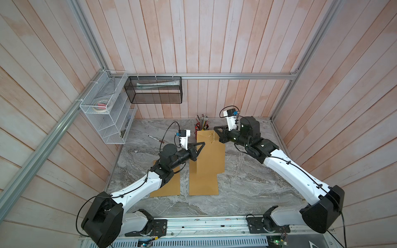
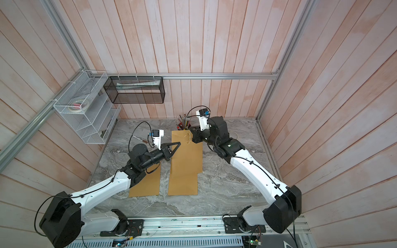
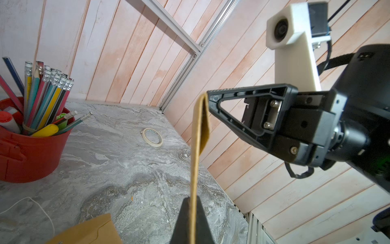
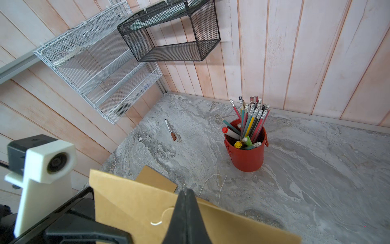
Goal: Open the file bag
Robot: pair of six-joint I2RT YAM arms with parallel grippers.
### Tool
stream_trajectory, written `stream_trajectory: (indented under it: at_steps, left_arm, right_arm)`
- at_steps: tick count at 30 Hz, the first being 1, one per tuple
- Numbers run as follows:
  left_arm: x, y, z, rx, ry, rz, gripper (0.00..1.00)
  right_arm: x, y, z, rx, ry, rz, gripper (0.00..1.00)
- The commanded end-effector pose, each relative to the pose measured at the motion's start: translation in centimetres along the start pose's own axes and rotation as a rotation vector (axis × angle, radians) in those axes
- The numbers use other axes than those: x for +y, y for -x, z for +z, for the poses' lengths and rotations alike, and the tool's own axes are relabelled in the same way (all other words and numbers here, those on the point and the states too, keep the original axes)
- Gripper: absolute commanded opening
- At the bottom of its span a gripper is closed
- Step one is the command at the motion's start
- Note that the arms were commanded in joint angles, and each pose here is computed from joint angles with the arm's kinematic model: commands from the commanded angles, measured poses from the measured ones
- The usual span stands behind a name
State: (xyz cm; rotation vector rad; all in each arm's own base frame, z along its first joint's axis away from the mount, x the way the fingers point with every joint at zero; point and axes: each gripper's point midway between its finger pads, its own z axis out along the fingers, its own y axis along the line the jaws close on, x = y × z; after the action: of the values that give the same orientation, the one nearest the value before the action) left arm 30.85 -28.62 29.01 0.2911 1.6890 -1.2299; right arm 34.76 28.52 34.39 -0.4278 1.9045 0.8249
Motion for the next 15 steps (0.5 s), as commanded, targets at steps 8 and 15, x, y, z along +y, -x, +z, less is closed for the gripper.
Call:
stream_trajectory:
  at_steps: [8,15]
  left_arm:
    - [-0.5,-0.2,0.6,-0.002,-0.037,-0.008,0.0]
    - [-0.5,0.2,0.7,-0.015,-0.032,-0.005,0.0]
  right_arm:
    - [3.2,1.1,1.0,0.004,0.078,-0.045,0.0]
    - [5.1,1.4,1.4,0.005,0.132,-0.056,0.0]
